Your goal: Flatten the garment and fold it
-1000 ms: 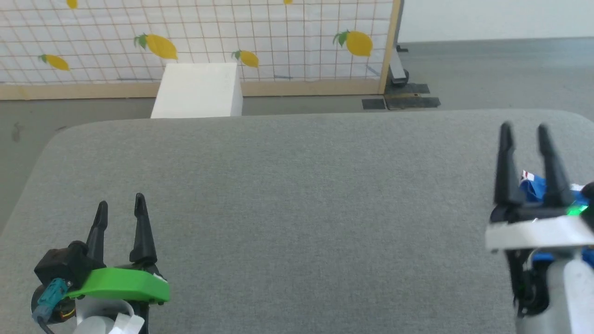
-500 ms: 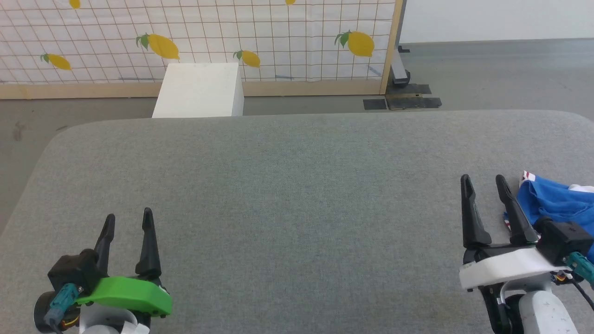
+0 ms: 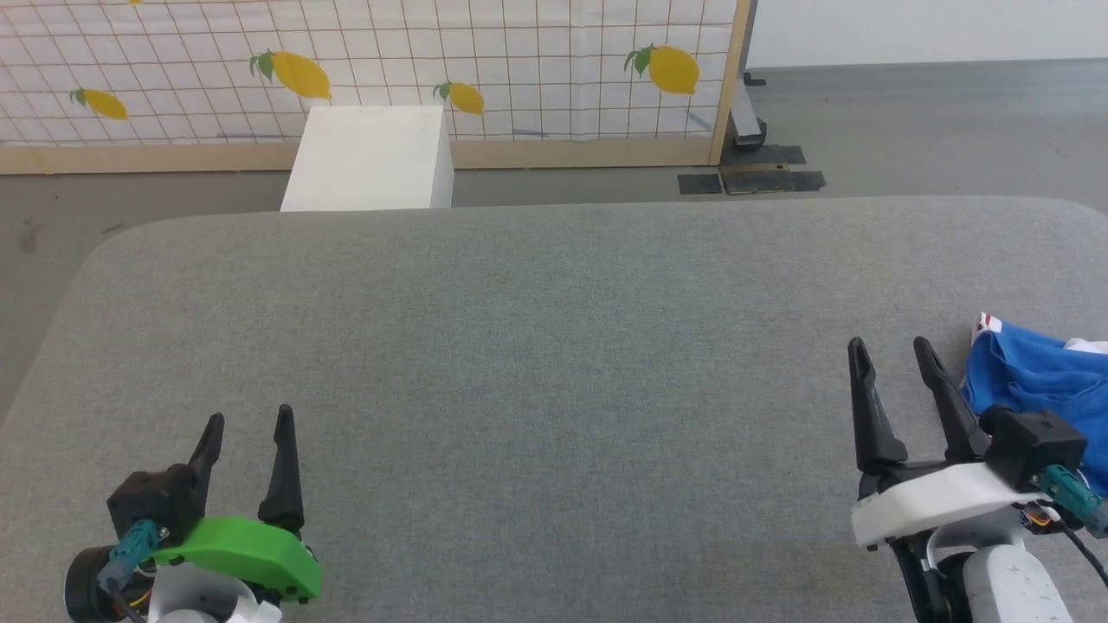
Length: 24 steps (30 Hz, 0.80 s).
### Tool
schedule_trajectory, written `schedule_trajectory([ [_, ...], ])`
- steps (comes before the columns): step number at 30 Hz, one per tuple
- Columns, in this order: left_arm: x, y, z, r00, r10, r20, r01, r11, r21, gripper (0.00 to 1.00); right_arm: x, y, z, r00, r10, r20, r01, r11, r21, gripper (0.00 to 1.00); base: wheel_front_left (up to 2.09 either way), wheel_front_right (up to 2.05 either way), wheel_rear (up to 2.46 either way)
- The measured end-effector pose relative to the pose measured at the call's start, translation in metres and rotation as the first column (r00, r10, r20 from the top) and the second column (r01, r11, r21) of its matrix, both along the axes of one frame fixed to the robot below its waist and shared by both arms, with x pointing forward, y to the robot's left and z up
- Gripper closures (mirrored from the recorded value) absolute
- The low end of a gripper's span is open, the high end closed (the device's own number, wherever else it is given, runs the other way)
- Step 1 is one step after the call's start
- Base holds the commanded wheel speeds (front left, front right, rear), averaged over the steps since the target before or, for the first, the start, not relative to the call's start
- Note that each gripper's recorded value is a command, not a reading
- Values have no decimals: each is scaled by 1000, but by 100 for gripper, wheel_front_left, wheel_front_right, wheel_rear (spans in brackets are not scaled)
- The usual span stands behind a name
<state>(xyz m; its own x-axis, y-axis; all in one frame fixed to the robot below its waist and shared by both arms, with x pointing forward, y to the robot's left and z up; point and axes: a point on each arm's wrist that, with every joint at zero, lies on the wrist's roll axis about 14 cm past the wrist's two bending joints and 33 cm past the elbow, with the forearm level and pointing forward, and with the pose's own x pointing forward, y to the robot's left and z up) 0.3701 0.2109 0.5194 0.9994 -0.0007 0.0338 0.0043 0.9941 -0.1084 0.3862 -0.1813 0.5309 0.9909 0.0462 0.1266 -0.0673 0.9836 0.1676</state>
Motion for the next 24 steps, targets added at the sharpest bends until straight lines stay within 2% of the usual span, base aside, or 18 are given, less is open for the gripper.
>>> schedule_trajectory([
  [24,2,-1,-7,1000,1,-29,-3,999,-52,0,-3,-1,-13,999,-1,-52,1,1000,-1,0,0,0,0],
])
